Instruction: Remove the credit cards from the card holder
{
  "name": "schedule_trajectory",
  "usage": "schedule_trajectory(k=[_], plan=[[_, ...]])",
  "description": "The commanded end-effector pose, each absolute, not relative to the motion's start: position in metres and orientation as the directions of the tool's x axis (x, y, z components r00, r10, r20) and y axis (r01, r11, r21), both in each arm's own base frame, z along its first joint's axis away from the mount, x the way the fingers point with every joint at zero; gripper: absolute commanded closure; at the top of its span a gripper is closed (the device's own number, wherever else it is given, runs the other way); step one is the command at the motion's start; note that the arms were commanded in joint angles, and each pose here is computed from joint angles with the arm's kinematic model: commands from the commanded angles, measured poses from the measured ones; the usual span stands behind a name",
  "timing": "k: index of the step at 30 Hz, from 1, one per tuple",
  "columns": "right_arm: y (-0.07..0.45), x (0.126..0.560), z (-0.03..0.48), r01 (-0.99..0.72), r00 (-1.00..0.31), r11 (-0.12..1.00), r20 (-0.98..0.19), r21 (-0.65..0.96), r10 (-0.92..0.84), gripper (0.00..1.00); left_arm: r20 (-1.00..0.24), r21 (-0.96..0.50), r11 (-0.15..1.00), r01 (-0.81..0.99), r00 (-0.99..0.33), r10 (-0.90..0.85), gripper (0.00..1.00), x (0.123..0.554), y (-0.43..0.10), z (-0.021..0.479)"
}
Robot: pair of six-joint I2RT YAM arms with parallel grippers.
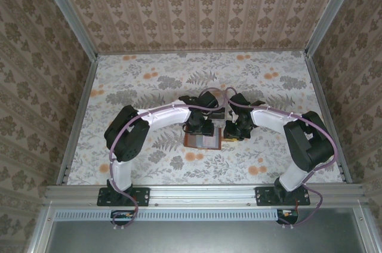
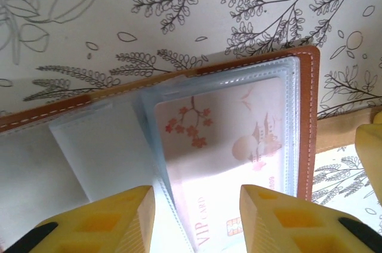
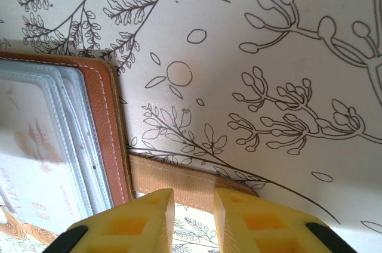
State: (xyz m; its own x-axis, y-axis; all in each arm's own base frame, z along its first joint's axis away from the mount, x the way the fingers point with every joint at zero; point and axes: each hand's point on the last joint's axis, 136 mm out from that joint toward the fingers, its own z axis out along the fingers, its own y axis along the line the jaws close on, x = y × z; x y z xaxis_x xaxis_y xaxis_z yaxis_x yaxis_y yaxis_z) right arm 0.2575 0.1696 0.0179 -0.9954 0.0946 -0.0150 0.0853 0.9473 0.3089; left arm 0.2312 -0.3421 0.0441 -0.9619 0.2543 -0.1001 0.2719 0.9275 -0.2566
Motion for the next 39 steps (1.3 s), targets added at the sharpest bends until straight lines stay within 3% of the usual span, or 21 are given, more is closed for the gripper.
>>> schedule_trajectory(k=[1, 18, 39], plan=[[0.165, 0.251, 0.011, 0.082, -0.996, 0.957, 0.003, 0.277, 0.085, 0.74, -0.098, -0.165, 0.939, 0.303, -0.952, 0.29, 0.57, 0.231, -0.328, 0.044], [0.166, 0.254, 0.014, 0.081, -0.996, 0.958, 0.0, 0.276, 0.084, 0.74, -0.135, -0.105, 0.947, 0.305, -0.947, 0.29, 0.63, 0.234, -0.312, 0.058], [0.164, 0.254, 0.013, 0.08, -0.997, 0.961, 0.002, 0.266, 0.082, 0.74, -0.167, -0.137, 0.943, 0.304, -0.945, 0.28, 0.94, 0.231, -0.31, 0.077]])
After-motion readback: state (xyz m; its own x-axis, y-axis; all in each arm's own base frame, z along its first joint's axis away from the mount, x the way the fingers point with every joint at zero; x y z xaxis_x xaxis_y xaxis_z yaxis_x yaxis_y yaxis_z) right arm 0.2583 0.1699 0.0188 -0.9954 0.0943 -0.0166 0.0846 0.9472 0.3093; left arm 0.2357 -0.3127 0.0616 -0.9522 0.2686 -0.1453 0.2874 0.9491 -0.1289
